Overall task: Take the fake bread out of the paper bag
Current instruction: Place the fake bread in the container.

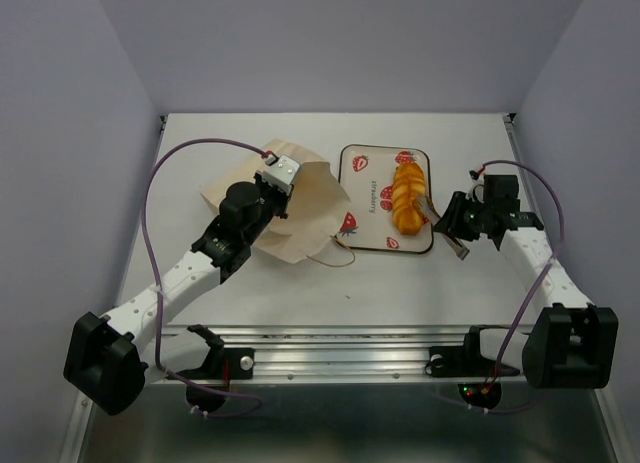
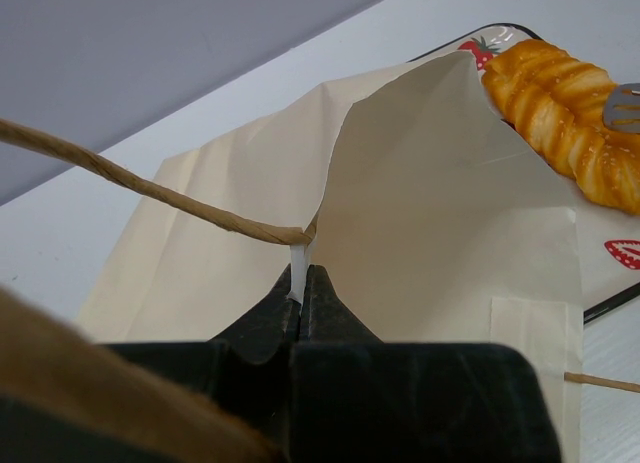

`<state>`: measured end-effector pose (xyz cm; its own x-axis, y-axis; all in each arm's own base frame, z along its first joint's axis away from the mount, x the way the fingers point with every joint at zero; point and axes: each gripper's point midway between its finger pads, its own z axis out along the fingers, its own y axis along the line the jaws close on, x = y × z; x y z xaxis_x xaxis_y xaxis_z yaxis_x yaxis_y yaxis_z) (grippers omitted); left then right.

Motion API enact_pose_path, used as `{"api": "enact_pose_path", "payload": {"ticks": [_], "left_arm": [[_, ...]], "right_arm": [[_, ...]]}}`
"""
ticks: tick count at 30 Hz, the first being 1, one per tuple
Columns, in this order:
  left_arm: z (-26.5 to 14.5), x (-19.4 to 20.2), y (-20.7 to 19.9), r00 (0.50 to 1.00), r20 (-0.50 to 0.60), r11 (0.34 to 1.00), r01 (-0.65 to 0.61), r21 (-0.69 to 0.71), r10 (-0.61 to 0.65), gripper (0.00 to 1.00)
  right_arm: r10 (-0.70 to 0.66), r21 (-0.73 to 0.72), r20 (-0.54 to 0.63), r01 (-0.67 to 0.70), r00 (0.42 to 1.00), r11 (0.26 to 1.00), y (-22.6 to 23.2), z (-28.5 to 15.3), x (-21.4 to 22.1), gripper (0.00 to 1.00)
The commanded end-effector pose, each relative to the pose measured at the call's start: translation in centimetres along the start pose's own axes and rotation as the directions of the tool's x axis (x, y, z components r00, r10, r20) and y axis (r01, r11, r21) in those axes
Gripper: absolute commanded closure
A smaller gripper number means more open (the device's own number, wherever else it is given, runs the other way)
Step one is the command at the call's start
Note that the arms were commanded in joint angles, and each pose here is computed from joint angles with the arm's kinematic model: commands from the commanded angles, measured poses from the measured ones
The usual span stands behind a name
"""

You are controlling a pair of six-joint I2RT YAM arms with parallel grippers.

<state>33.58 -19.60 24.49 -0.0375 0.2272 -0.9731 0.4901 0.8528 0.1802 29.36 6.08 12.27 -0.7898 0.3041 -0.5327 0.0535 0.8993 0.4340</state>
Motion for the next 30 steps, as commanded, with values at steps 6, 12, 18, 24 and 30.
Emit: {"api": "enact_pose_path", "payload": {"ticks": [6,12,18,24,30], "left_arm": [[0.2,-1.5,-0.1,0.998,0.058,1.0,-0.003,0.005,0.003,1.0],[0.2,-1.5,0.1,0.998,0.056,1.0,0.001,-0.009,0.0,1.0],[0.3,-1.5,0.3,0.999,0.049,1.0,0.002,-0.014,-0.001,1.0],[0.3,-1.3,0.0,0.999,0.043,1.0,-0.001,-0.003,0.001,1.0],[0.3,-1.4,-0.3,0.999,0.045,1.0,-0.007,0.016,0.006,1.0]], "right_arm": [[-0.035,-0.005,0.073,0.036,0.997,0.999,0.7,-0.5,-3.1,0.63],[-0.039,0.0,0.091,0.039,0.995,0.999,0.8,-0.9,-3.6,0.48],[-0.041,0.005,0.094,0.041,0.995,0.999,0.8,-1.1,-3.8,0.43],[-0.038,0.033,0.133,0.034,0.99,0.999,0.9,-2.3,-4.7,0.42],[-0.045,0.05,0.197,0.036,0.979,0.998,1.6,-4.8,-5.8,0.42]]}}
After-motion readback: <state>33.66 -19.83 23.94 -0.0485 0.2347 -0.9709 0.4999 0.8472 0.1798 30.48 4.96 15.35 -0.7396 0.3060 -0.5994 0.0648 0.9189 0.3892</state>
